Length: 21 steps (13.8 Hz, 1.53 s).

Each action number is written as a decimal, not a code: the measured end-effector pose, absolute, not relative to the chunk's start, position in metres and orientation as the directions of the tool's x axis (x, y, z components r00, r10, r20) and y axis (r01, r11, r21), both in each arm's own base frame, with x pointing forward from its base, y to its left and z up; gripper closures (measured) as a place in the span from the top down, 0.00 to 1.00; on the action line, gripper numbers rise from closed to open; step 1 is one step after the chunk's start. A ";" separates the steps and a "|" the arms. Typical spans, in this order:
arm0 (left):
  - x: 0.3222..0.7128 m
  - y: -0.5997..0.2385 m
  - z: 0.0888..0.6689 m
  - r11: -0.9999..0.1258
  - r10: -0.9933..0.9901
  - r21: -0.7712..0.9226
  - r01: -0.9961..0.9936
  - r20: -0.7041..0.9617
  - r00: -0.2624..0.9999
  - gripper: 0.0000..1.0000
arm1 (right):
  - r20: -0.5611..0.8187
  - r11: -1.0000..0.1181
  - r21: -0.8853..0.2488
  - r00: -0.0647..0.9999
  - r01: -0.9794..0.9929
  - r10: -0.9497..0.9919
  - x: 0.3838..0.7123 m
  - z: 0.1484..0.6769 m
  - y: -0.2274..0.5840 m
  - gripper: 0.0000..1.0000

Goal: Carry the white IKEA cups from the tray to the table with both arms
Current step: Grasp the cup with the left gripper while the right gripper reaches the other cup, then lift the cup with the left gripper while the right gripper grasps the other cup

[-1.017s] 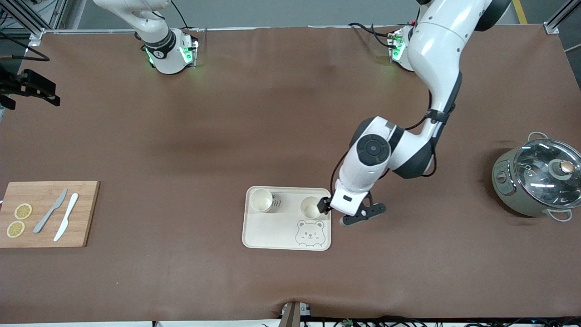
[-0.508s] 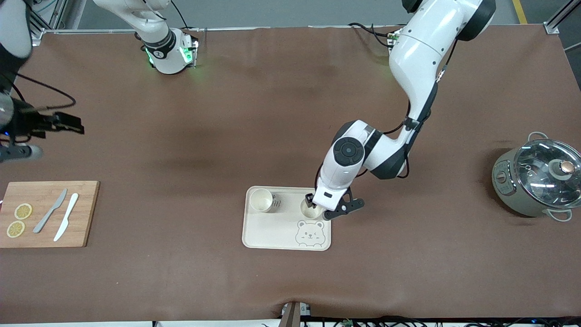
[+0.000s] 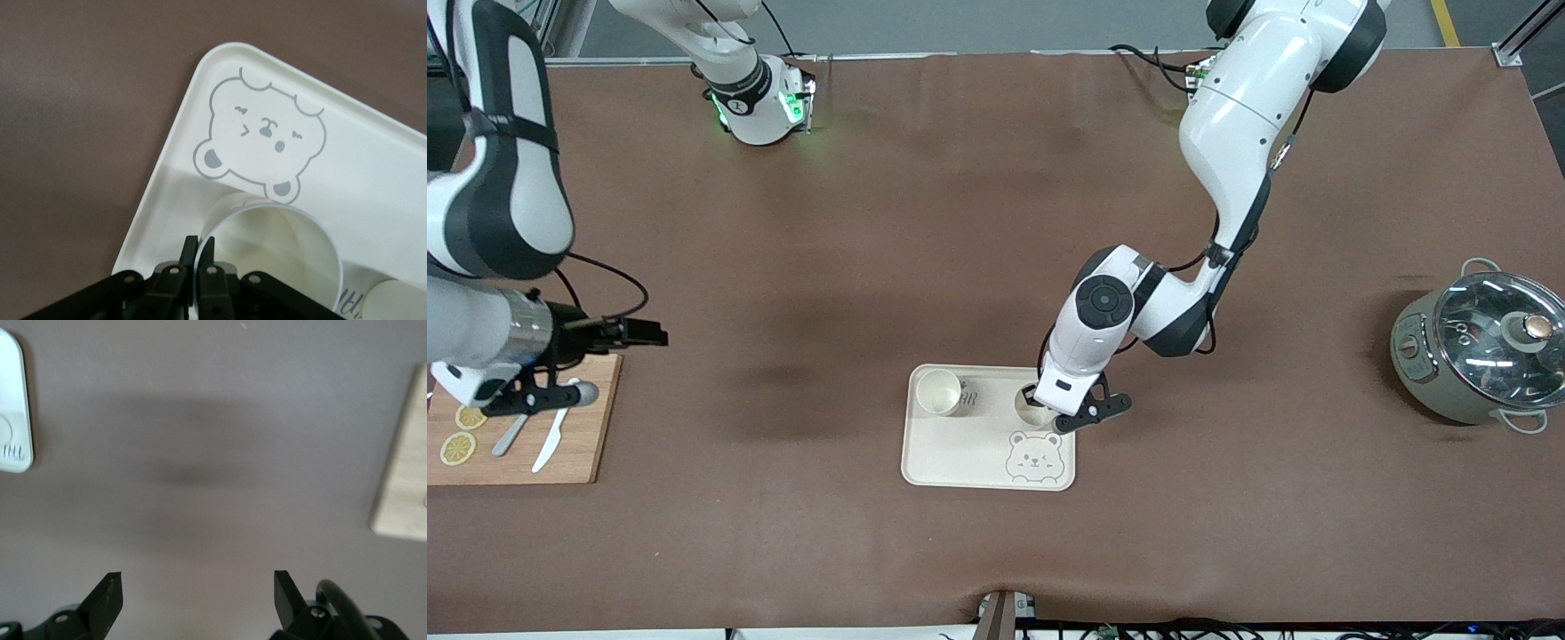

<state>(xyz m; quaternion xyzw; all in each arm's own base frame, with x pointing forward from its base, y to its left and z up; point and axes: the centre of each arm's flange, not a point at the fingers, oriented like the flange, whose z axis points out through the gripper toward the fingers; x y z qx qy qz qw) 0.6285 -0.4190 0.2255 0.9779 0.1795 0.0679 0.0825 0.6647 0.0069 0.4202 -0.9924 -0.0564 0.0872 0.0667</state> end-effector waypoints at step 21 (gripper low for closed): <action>0.664 -0.097 0.261 -0.865 0.502 0.094 0.493 0.137 0.854 0.04 | -0.109 -0.909 -0.142 0.919 -0.393 -0.380 0.636 0.245 0.346 1.00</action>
